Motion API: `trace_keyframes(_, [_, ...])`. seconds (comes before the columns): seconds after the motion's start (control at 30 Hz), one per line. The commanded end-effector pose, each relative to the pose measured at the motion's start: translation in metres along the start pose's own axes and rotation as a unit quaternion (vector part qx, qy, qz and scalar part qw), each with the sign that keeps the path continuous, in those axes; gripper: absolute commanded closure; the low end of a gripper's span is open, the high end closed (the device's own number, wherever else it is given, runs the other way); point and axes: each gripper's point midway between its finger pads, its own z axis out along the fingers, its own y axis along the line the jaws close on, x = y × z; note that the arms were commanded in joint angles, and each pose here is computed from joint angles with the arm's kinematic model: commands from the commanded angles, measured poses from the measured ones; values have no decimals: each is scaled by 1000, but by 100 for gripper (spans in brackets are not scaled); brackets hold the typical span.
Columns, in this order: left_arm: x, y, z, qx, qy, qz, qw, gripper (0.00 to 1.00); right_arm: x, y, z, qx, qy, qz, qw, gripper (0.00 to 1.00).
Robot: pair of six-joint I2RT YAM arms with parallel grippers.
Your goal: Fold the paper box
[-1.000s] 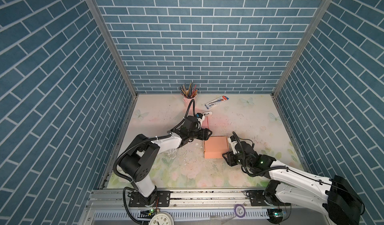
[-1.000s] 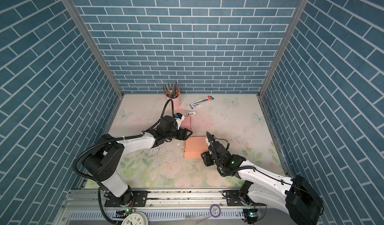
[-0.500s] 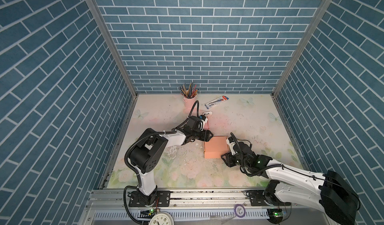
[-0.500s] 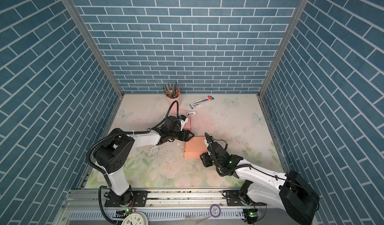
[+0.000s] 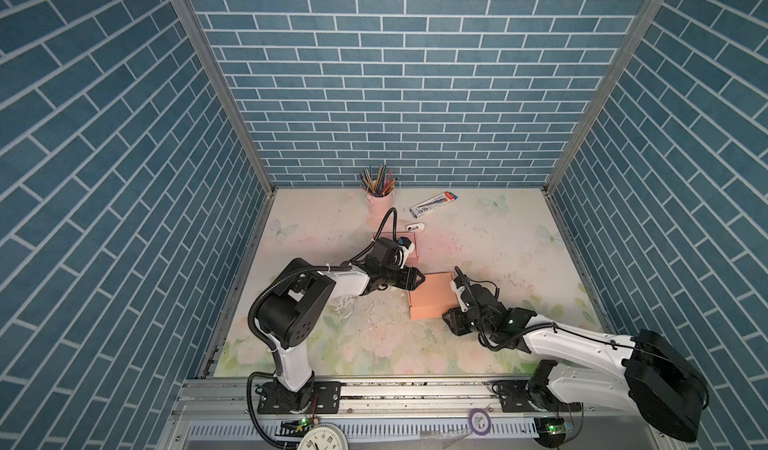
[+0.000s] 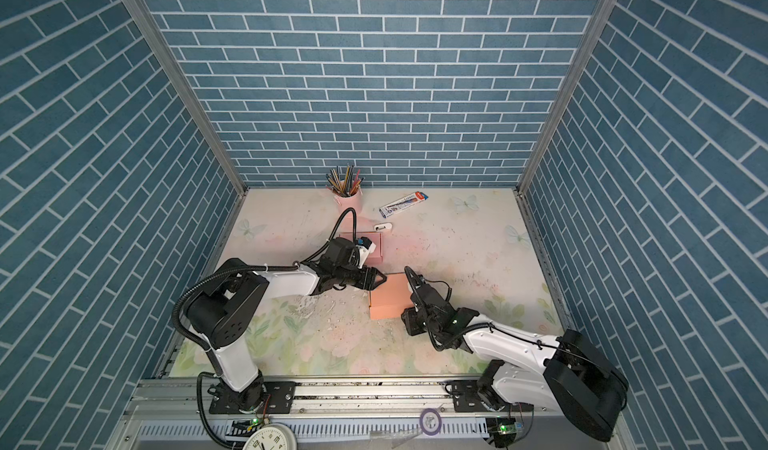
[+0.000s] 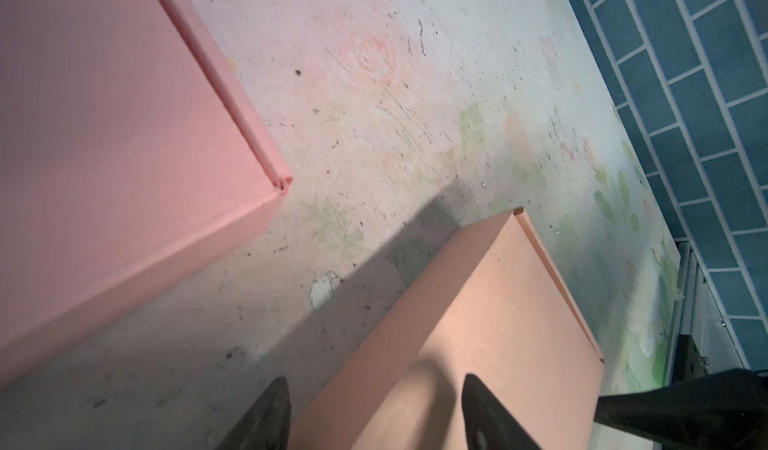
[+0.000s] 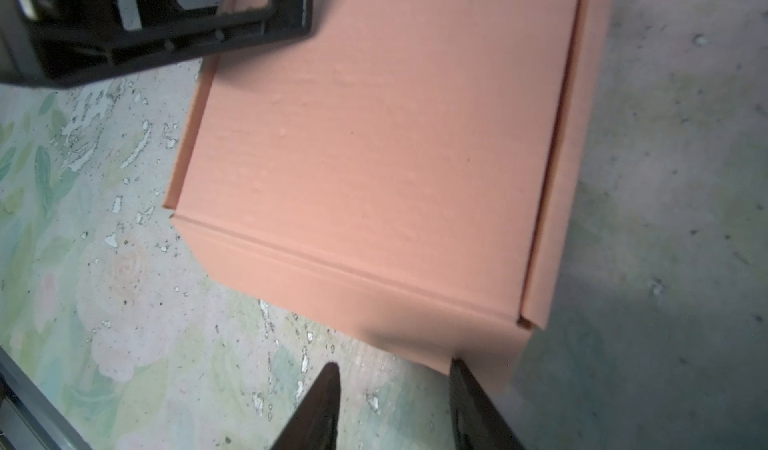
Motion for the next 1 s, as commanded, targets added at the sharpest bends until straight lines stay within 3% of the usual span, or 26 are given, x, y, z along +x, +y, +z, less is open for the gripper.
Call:
trace_keyframes(0.0, [2,-8,-8,12,-8,10,1000,35,-6,-3,-1,17,-3,-5,1000,55])
trace_keyframes(0.97, [70,-36,-38,23,15,7,1000,36,2,-14,2,45,12,-4,999,55])
